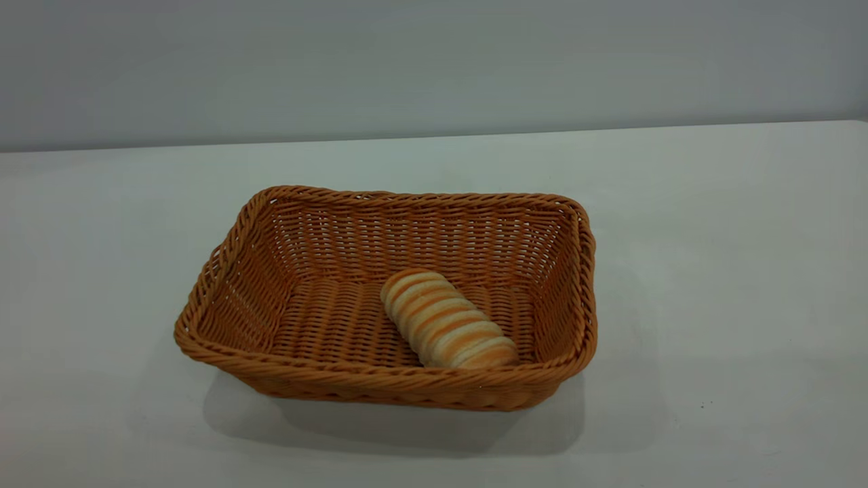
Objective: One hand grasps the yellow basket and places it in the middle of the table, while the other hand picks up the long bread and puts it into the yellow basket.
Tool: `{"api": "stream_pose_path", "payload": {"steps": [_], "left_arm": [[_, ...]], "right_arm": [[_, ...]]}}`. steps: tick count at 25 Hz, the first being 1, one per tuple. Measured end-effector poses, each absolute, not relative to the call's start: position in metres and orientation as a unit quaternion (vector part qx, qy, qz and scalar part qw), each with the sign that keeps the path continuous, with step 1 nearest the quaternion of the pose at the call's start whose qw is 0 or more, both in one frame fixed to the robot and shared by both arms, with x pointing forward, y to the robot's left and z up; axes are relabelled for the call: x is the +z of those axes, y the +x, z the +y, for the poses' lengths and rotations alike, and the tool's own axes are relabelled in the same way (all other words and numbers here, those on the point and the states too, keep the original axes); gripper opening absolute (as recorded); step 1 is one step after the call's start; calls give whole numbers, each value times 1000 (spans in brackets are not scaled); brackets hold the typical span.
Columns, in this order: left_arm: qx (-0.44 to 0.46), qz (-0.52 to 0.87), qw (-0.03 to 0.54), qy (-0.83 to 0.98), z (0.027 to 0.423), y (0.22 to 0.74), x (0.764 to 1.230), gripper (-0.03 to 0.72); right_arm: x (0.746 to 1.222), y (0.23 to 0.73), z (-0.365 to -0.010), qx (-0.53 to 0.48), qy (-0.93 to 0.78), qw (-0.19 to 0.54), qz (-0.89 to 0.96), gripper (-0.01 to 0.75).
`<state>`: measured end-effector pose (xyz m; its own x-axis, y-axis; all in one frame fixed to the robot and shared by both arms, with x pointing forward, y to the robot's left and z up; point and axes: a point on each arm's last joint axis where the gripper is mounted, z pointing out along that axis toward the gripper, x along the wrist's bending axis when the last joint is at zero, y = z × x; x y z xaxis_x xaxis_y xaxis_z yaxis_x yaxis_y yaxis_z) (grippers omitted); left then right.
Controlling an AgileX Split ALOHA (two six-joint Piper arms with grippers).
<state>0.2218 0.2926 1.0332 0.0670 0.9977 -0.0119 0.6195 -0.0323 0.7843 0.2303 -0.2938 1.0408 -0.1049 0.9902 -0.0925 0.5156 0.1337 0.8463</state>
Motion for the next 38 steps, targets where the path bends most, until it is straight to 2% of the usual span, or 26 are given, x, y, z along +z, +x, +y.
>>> {"api": "stream_pose_path", "payload": {"steps": [38], "left_arm": [[294, 616, 322, 656, 293, 222, 1033, 571]], "right_arm": [[1041, 230, -294, 337, 563, 353, 667, 507]]}}
